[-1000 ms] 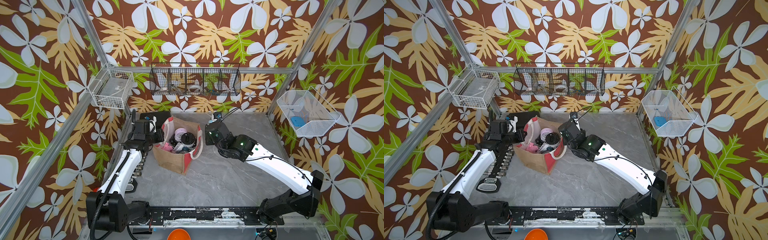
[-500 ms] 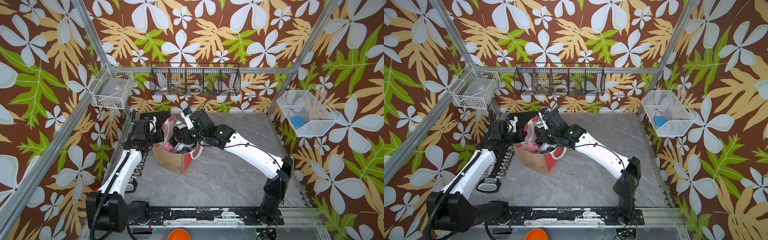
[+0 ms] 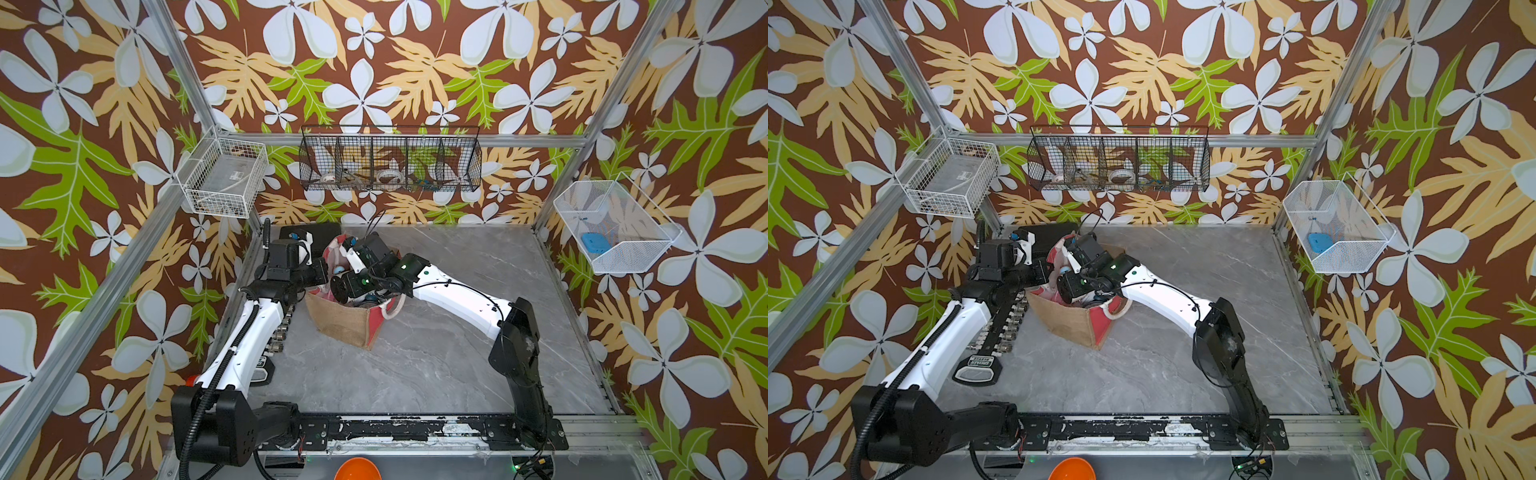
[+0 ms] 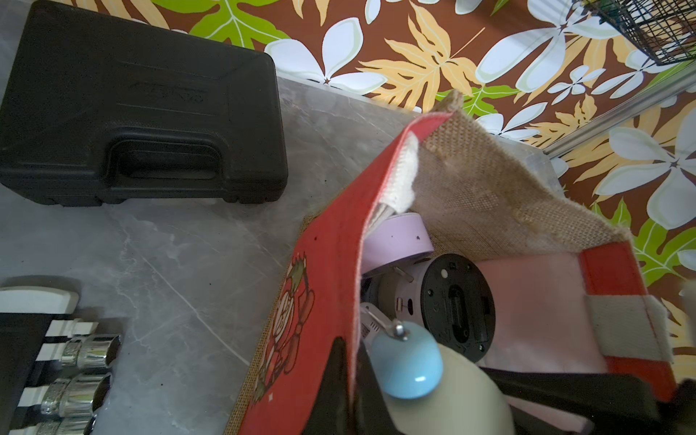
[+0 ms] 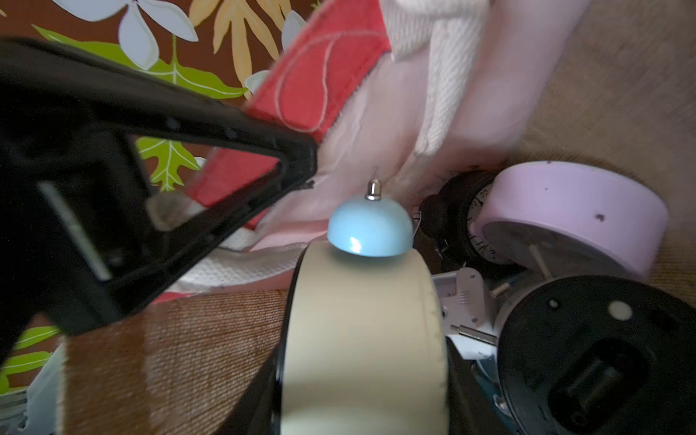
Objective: Put the alarm clock into the canvas bag
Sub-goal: Place the alarm at the canvas bag, then move the canvas bag to the center of the board.
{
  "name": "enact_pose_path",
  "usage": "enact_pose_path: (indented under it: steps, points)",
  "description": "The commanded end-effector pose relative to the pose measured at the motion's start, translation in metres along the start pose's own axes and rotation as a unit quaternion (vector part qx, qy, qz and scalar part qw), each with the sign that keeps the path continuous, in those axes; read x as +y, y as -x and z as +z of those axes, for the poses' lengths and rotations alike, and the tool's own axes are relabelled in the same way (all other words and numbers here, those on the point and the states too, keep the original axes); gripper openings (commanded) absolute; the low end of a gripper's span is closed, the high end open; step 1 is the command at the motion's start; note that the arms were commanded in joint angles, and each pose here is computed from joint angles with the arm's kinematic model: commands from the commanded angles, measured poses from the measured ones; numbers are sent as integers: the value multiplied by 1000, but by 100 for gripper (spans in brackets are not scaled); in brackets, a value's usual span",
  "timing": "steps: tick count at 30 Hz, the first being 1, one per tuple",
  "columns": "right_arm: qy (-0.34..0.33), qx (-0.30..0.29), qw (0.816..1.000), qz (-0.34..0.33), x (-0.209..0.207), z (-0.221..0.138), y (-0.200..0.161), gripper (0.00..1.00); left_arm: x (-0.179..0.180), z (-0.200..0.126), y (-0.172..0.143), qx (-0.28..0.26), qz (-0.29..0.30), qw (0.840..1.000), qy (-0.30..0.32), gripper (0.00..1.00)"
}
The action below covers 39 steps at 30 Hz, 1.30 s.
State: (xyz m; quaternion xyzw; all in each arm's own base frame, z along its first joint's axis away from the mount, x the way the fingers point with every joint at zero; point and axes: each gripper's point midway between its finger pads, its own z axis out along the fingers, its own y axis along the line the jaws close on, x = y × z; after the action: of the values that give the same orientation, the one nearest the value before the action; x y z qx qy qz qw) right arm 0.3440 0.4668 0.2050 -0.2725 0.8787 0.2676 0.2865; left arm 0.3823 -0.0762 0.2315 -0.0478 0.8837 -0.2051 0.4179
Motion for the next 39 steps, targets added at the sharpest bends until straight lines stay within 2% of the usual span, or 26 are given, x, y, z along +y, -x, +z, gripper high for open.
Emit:
enact_pose_path:
  steps: [1, 4, 8, 10, 15, 18, 23, 26, 28, 36, 39]
  points:
    - [-51, -8, 999, -13, -16, 5, 2, 39, -7, -4, 12, -22, 8, 1000, -14, 0]
    - [-98, 3, 995, -31, -31, 15, -6, 38, -7, -4, 12, -22, 8, 1000, -13, 0]
    - [-185, 25, 979, -85, -50, 24, -20, 38, -6, -3, 11, -22, 8, 1000, -12, 0]
    - [-202, 37, 973, -101, -54, 29, -26, 38, -6, -3, 11, -22, 9, 1000, -12, 0]
    - [-185, 60, 975, -110, -51, 41, -40, 41, -6, -2, 11, -20, 8, 1000, -11, 0]
    - [-167, 63, 978, -109, -44, 42, -39, 52, -5, -1, 10, -19, 7, 1000, -10, 0]
    - [-140, 20, 985, -99, -24, 18, -9, 75, -4, -1, 10, -19, 7, 1000, -8, 0]
    - [-132, -6, 987, -96, -16, 0, 9, 82, -4, 0, 10, -19, 7, 1000, -7, 0]
    - [-132, -19, 986, -97, -13, -10, 17, 85, -4, 0, 9, -17, 6, 1000, -8, 0]
    - [-130, -56, 985, -97, -4, -51, 40, 84, -2, 0, 10, -20, 7, 1000, -3, 0]
    - [-157, -76, 980, -94, -11, -74, 48, 83, -2, 0, 10, -19, 6, 1000, -3, 0]
